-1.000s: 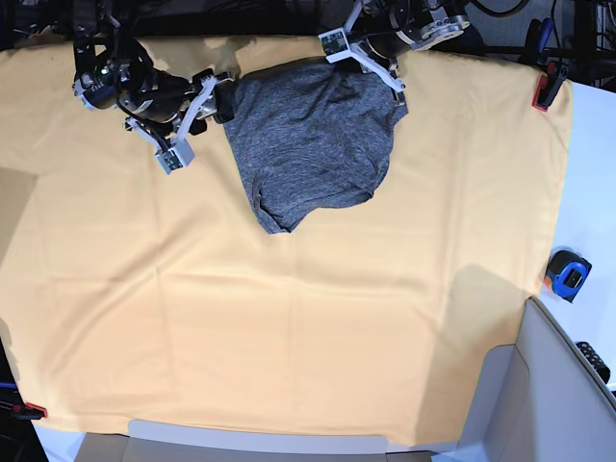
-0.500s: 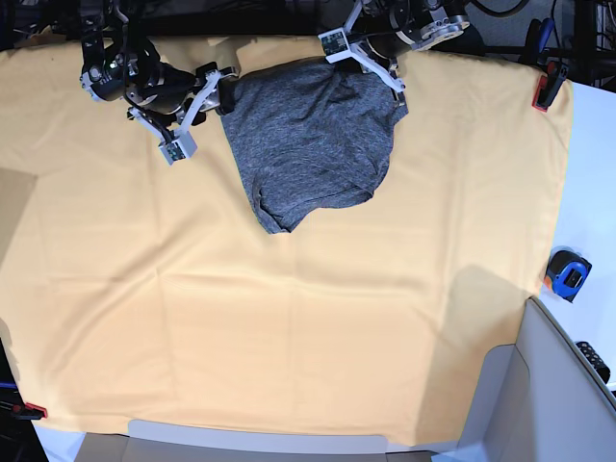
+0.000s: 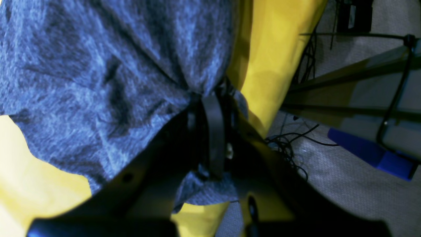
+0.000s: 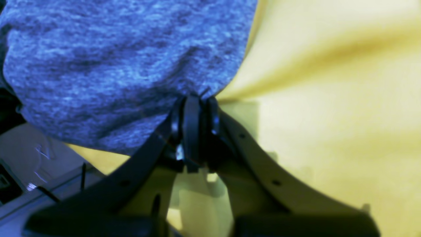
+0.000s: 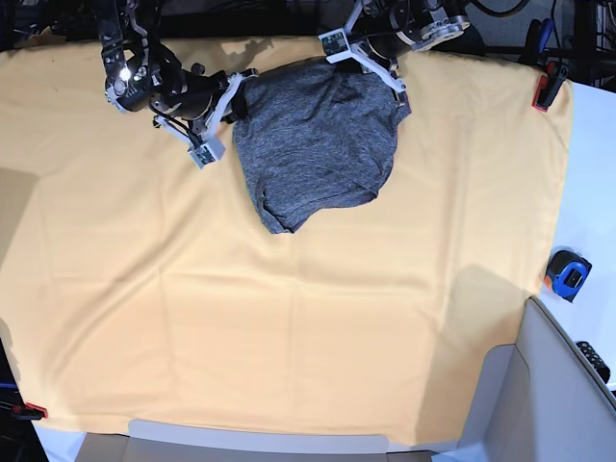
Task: Fold the T-shirt properly
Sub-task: 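Pull the held edges outward with both grippers and release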
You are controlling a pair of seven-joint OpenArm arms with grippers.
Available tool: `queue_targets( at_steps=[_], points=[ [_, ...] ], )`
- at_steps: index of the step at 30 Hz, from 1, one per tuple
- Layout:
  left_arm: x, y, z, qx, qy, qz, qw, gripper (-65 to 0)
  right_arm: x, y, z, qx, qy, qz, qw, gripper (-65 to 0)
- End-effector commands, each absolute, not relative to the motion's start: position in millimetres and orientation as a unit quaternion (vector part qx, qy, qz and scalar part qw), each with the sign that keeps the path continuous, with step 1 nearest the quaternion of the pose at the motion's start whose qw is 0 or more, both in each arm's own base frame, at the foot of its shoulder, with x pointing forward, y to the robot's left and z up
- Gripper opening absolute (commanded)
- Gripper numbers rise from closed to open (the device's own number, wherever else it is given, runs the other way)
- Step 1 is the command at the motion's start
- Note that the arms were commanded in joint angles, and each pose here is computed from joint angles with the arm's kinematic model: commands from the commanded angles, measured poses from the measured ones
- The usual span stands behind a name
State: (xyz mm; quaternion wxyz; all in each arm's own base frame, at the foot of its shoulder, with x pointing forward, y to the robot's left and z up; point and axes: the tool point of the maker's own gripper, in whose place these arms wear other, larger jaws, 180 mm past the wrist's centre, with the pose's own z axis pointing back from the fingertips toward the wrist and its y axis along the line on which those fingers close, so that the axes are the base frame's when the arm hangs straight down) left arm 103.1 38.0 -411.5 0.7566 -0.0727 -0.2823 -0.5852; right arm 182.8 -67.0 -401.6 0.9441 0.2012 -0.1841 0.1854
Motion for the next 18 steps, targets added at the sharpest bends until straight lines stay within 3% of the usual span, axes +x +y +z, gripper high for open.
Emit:
queue_targets(
  at_steps=[1, 18],
  points=[
    [98, 65, -425, -0.024, -0.233, -0.6, 0.765, -65.0, 169, -56, -405, 0.22, -0.161, 0.197, 0.942, -65.0],
    [96, 98, -428, 0.005, -0.206, -0.63, 0.749, -65.0, 197, -124, -383, 0.146, -0.211, 0.158, 0.954, -65.0]
  ],
)
